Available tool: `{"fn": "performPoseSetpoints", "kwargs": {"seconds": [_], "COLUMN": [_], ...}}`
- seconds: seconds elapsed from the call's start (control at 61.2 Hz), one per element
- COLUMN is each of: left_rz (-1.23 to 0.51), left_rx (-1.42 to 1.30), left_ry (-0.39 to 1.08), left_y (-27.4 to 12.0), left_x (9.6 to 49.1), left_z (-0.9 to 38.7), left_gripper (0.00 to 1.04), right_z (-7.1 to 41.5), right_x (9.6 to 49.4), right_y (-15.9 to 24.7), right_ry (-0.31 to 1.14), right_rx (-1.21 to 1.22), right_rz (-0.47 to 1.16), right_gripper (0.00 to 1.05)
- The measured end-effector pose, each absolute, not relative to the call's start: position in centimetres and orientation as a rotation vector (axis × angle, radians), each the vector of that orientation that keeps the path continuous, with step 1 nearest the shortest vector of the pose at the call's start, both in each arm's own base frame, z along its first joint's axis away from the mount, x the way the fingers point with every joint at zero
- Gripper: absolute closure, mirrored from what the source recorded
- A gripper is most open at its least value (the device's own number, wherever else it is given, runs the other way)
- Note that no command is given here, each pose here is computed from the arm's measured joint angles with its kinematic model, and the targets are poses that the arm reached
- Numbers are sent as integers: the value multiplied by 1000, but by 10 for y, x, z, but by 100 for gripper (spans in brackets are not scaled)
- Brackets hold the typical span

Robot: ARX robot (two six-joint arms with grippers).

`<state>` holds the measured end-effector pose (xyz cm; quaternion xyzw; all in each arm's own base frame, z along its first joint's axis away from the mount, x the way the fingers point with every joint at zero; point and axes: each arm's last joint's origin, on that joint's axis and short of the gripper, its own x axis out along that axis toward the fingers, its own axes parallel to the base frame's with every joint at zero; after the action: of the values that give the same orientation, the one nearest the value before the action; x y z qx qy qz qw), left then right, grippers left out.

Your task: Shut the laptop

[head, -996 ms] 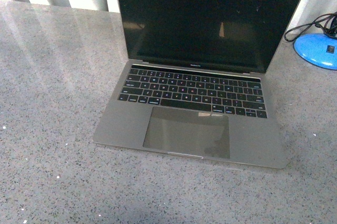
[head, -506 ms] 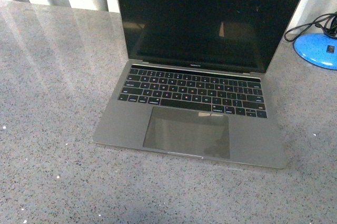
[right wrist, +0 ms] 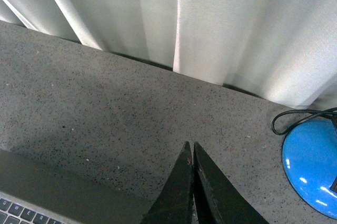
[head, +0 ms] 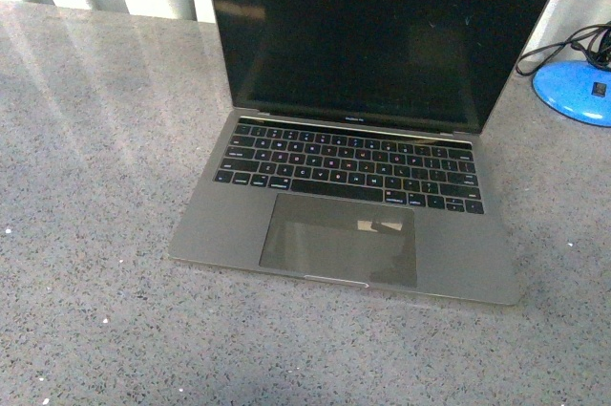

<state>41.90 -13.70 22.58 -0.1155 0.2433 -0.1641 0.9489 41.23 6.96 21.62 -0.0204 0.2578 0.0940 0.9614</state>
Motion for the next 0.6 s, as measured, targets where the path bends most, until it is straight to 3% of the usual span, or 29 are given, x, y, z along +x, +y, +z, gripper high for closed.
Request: {"fn": "performPoseSetpoints", "kwargs": {"seconds": [0.604], "left_rz": [-357], "left_rx": [-245], "left_ry": [586], "left_y": [-130], "left_x": [398], "left_z": [226], "left_gripper": [101], "right_z": [207], "right_x": [382], "right_y": [87], "right_ry": [569], "right_rx": [-25], "right_rz": [196], "right_gripper": [104]}}
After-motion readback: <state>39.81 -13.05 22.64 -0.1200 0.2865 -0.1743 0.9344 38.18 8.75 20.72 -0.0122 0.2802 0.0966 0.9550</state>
